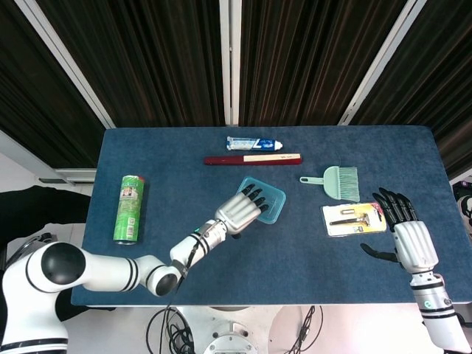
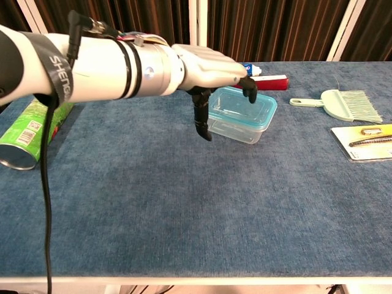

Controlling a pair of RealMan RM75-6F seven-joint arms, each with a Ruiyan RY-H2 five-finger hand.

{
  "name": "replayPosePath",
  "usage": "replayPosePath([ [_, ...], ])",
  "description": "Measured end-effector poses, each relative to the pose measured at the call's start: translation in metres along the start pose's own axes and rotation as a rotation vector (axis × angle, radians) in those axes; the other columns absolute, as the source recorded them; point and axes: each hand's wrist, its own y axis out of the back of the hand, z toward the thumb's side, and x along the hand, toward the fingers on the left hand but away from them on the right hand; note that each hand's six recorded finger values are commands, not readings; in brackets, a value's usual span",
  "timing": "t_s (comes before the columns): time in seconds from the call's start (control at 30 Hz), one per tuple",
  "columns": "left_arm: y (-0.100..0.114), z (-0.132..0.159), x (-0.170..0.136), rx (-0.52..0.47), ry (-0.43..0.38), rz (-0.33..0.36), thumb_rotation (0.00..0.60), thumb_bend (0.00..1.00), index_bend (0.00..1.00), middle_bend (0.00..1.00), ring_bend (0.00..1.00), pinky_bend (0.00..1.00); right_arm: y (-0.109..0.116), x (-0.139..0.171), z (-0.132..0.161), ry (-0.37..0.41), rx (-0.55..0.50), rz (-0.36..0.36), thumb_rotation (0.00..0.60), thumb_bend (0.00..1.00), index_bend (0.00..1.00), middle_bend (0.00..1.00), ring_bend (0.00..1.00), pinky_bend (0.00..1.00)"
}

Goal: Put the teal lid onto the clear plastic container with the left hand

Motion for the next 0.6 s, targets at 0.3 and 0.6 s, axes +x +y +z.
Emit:
replayPosePath([
  [0.3,-0.014,0.014,0.009,0.033,-0.011,-0.03,0.598,0.03,0.2,0.14,0.03,0.0,-0.001,0.001,-0.004,-0.009,-0.004,0.004,0.6,0.04,0.0,0.0,0.0,0.0],
  [0.6,-0.022,0.019,0.011,0.034,-0.006,-0.04,0.598,0.03,0.2,0.14,0.03,0.0,-0.001,0.0,-0.005,-0.009,-0.005,0.005,0.6,0.04,0.0,0.0,0.0,0.0],
])
